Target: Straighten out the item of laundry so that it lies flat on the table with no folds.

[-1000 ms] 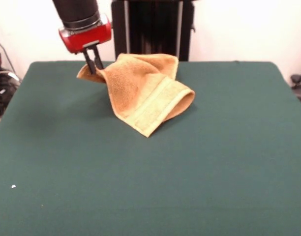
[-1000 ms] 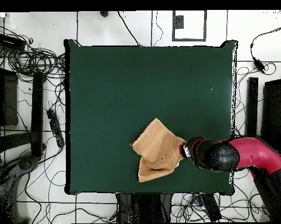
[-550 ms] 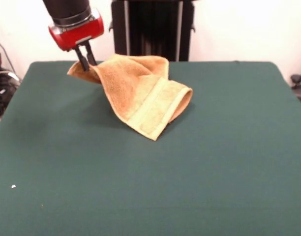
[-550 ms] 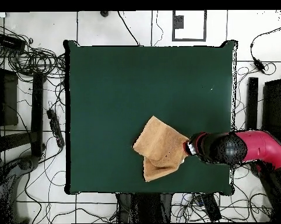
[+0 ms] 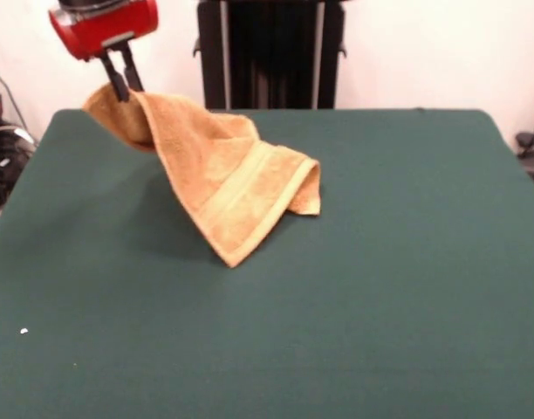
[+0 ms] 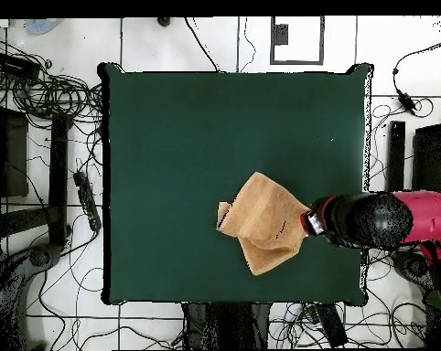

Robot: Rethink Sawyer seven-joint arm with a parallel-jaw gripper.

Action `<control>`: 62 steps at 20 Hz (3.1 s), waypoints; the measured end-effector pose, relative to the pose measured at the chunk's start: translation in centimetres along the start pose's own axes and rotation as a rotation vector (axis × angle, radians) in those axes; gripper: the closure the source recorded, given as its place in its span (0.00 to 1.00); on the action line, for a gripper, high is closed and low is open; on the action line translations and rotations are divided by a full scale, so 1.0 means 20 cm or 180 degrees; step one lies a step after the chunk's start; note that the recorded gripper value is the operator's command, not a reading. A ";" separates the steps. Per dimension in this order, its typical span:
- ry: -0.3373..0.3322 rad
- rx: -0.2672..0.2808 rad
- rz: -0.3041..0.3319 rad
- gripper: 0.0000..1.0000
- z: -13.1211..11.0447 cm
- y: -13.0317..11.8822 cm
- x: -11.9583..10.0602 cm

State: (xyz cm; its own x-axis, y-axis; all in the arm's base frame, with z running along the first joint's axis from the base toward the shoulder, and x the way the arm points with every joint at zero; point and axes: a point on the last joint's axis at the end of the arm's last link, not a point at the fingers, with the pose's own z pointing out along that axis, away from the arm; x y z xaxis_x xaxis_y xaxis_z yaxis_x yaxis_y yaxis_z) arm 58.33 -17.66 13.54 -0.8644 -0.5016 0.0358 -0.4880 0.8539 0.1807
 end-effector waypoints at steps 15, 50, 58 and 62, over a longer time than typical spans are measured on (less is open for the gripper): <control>-0.0176 0.0199 -0.0140 1.00 -0.22 -0.22 -0.25; -0.0352 -0.0075 -0.0376 0.00 -0.06 -0.31 -0.44; -0.0372 0.0086 -0.0490 0.00 -0.11 -0.23 -0.35; -0.0475 0.0277 -0.0611 0.00 -0.13 -0.14 -0.32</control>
State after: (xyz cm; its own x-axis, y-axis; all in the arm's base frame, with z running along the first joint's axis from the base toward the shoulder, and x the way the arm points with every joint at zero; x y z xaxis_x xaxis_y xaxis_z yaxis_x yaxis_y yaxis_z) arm 65.57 -17.23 15.38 -0.7601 -0.6351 -0.1375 -0.6479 0.7570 0.0848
